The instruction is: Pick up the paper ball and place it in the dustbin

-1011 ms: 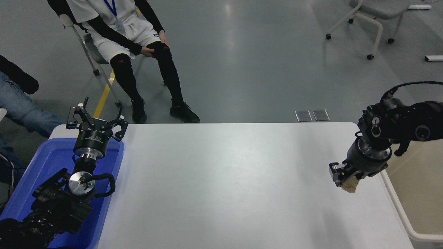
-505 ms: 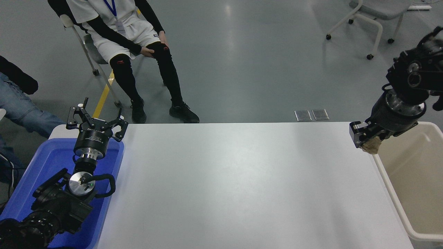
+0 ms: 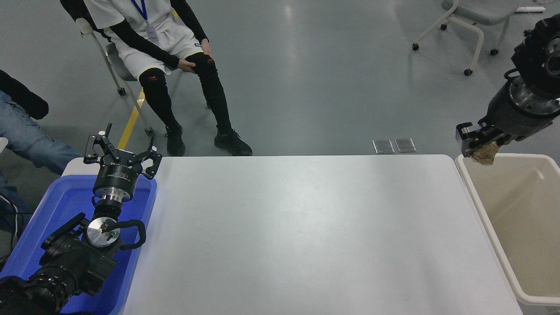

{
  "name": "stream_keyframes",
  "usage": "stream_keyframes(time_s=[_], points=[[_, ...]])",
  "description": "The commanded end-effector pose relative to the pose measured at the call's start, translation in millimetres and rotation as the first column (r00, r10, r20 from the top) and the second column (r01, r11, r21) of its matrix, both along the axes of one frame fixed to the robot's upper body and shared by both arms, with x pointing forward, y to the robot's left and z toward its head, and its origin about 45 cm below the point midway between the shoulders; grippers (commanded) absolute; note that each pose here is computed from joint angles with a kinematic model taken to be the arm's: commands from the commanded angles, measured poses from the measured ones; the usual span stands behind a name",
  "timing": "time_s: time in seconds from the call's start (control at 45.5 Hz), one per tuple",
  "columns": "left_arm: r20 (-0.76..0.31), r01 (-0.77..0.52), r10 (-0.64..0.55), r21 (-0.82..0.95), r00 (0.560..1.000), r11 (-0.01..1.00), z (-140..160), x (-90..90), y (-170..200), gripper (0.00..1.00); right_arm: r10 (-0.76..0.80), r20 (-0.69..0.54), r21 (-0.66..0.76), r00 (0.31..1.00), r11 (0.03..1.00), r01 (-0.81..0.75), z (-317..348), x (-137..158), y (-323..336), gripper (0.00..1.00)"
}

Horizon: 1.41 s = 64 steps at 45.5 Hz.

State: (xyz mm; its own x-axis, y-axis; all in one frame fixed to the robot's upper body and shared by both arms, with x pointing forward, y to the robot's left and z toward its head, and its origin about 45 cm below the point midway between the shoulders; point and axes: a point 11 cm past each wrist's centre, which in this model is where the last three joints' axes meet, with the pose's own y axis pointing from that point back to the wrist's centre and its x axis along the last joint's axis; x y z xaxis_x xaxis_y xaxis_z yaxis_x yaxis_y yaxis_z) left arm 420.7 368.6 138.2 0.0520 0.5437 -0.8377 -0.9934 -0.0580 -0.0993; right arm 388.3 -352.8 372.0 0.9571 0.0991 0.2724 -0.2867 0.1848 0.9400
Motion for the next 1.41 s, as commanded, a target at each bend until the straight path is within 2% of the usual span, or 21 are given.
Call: stream_keyframes(time_s=[0.0, 0.22, 0.484, 0.659, 0.813, 0.989, 1.209, 1.319, 1.385], points=[[0.000, 0.000, 0.000, 0.000, 1.000, 1.000, 0, 0.0, 0, 0.99, -0.088, 0.011, -0.007, 0.996, 0.996, 0.088, -6, -7, -43, 0.00], [0.000, 0.000, 0.000, 0.000, 1.000, 1.000, 0, 0.0, 0, 0.99, -0.250, 0.040, -0.008, 0.967, 0.968, 0.250, -19, -12, -103, 0.00], [0.000, -0.001, 0.001, -0.001, 1.000, 1.000, 0, 0.0, 0, 0.99, -0.479, 0.101, 0.075, 0.872, 0.877, 0.474, -37, -27, -178, 0.00], [0.000, -0.001, 0.001, -0.001, 1.000, 1.000, 0, 0.0, 0, 0.99, -0.670, 0.147, 0.205, 0.728, 0.740, 0.640, -60, -49, -237, 0.00], [0.000, -0.001, 0.001, -0.001, 1.000, 1.000, 0, 0.0, 0, 0.99, -0.753, 0.135, 0.293, 0.645, 0.652, 0.699, -85, -62, -255, 0.00], [0.000, -0.001, 0.001, -0.001, 1.000, 1.000, 0, 0.0, 0, 0.99, -0.805, 0.116, 0.354, 0.581, 0.580, 0.734, -111, -73, -263, 0.00], [-0.001, -0.002, 0.002, -0.001, 1.000, 1.000, 0, 0.0, 0, 0.99, -0.914, 0.164, 0.504, 0.370, 0.400, 0.765, -153, -80, -268, 0.00], [0.000, -0.003, 0.003, -0.001, 1.000, 1.000, 0, 0.0, 0, 0.99, -0.930, 0.237, 0.514, 0.281, 0.365, 0.776, -170, -83, -274, 0.00], [0.000, -0.003, 0.003, -0.001, 1.000, 1.000, 0, 0.0, 0, 0.99, -0.928, 0.275, 0.508, 0.252, 0.363, 0.781, -183, -84, -273, 0.00]])
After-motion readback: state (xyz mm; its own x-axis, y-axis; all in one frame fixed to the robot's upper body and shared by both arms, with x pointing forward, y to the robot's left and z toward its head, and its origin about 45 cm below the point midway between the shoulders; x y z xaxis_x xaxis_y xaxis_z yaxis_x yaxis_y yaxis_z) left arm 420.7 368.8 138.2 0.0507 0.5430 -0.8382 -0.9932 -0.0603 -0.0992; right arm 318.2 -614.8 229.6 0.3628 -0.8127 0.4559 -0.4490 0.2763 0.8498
